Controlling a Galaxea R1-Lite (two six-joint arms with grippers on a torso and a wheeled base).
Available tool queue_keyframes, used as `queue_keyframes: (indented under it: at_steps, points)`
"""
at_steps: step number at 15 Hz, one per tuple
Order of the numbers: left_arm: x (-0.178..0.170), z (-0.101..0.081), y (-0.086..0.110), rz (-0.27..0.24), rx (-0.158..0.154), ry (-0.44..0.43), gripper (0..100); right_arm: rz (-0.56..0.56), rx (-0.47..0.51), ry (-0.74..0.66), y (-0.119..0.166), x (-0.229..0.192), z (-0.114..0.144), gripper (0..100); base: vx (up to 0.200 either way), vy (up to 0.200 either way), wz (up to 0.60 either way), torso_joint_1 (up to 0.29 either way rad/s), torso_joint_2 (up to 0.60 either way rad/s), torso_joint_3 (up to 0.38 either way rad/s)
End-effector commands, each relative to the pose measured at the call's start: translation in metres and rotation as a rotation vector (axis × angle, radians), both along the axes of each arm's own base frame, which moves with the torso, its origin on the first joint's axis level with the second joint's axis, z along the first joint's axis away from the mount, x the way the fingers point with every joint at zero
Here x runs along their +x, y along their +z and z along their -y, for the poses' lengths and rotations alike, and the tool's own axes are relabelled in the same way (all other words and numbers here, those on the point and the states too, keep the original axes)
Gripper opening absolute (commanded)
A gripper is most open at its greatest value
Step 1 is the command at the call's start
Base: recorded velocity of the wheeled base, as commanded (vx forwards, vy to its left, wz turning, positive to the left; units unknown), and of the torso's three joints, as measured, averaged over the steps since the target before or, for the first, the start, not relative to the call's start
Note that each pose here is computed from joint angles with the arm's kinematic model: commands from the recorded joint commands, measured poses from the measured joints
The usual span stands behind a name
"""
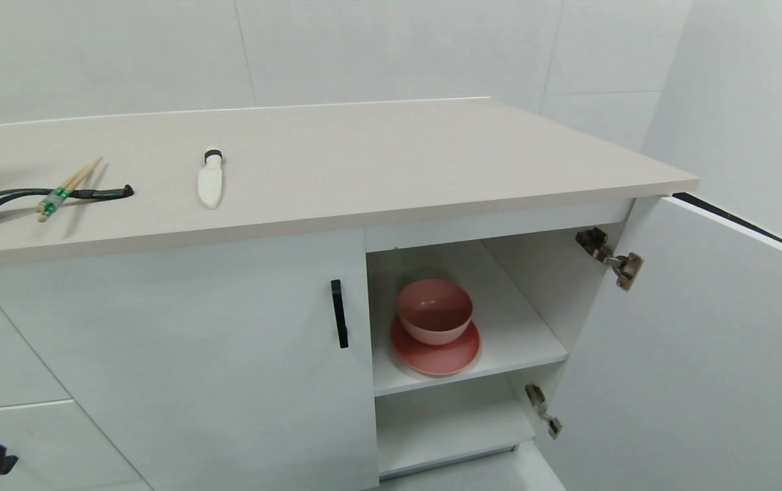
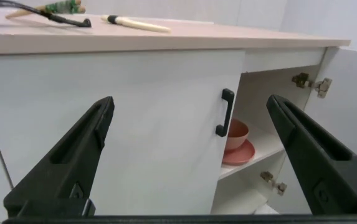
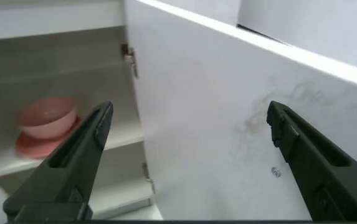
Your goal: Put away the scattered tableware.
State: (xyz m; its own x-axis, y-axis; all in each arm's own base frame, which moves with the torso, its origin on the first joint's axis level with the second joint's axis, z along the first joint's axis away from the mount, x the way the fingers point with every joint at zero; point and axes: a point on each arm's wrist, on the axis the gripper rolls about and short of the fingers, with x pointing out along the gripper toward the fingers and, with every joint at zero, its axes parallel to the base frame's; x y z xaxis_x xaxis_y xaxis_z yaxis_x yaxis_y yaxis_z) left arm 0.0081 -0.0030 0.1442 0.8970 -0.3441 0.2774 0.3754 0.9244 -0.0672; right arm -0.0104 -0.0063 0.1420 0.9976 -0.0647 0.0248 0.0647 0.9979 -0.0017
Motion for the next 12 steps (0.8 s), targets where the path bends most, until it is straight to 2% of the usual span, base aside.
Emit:
queue_keyframes:
  at_steps: [1, 5, 8, 12]
  points:
    - [-0.006, -0.002, 0.001, 0.038, -0.015, 0.003, 100, 0.034, 0.003, 0.022, -0.004, -0.009, 0.0, 100, 0.0, 0.0, 0.0, 0.0, 0.0, 0.0]
    - [-0.006, -0.003, 0.001, 0.055, 0.014, 0.094, 100, 0.028, -0.016, -0.039, -0.005, -0.01, -0.001, 100, 0.0, 0.0, 0.0, 0.0, 0.0, 0.0]
    - [-0.013, -0.004, -0.002, 0.088, -0.002, 0.131, 100, 0.036, -0.032, -0.05, -0.007, -0.013, -0.002, 100, 0.0, 0.0, 0.0, 0.0, 0.0, 0.0]
    - [-0.022, -0.006, -0.017, 0.046, 0.017, 0.197, 100, 0.029, -0.035, -0.03, -0.017, -0.021, -0.003, 100, 0.0, 0.0, 0.0, 0.0, 0.0, 0.0]
